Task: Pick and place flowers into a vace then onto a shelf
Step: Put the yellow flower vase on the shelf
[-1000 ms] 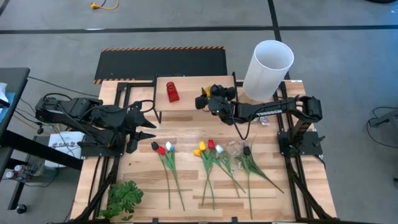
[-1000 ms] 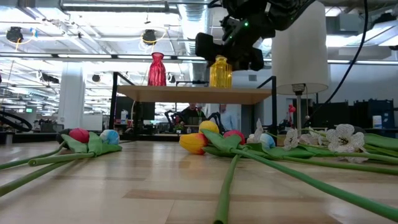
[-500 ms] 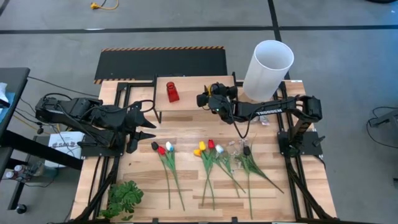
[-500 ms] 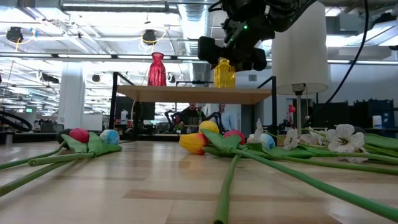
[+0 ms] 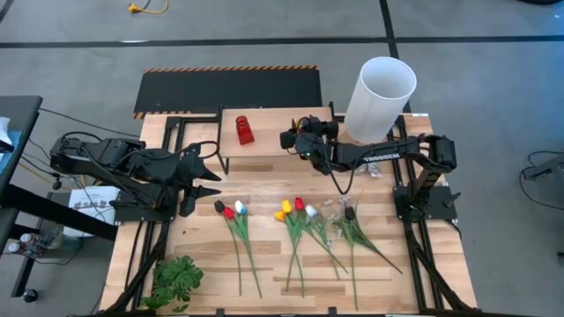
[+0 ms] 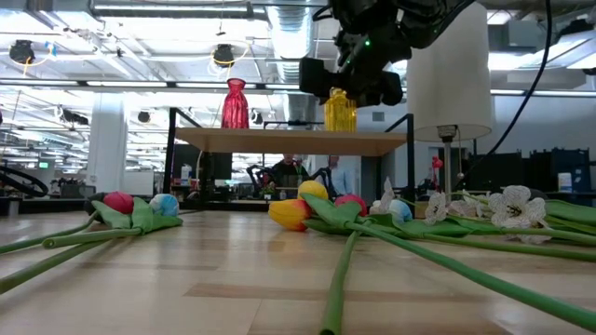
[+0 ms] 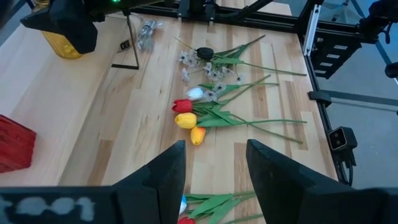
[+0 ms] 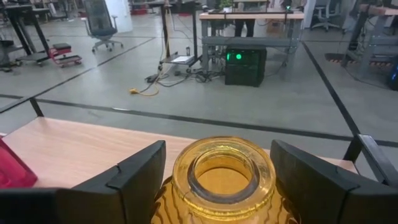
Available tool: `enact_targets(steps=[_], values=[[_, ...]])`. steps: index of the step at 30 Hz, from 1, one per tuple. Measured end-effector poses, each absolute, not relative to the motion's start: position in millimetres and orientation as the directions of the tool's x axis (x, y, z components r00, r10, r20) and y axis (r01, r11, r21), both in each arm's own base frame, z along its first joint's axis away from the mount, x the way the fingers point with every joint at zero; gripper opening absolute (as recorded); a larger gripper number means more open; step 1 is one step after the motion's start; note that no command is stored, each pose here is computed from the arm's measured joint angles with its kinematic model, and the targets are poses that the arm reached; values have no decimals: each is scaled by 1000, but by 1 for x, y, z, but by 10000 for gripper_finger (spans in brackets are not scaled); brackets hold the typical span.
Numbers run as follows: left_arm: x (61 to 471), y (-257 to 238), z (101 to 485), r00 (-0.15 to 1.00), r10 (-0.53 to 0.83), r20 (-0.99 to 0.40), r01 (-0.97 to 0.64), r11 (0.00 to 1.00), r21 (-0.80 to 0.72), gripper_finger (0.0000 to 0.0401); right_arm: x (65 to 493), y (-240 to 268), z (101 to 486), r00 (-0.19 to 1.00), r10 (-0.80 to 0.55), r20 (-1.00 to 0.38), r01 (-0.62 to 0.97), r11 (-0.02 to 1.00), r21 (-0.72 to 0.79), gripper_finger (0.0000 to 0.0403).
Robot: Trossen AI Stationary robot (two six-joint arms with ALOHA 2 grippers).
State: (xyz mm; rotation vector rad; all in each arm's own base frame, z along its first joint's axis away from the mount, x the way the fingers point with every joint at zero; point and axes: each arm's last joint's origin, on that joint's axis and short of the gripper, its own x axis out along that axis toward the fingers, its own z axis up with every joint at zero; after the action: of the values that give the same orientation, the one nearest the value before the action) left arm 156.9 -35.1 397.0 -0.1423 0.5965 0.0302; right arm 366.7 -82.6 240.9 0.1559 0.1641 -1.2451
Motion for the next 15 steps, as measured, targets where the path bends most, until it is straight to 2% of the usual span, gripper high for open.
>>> enact_targets(steps=[15], values=[[157, -35, 397, 827, -7, -562, -74, 990, -122, 158, 367, -80, 241, 323, -923, -210, 946, 318, 55, 285]])
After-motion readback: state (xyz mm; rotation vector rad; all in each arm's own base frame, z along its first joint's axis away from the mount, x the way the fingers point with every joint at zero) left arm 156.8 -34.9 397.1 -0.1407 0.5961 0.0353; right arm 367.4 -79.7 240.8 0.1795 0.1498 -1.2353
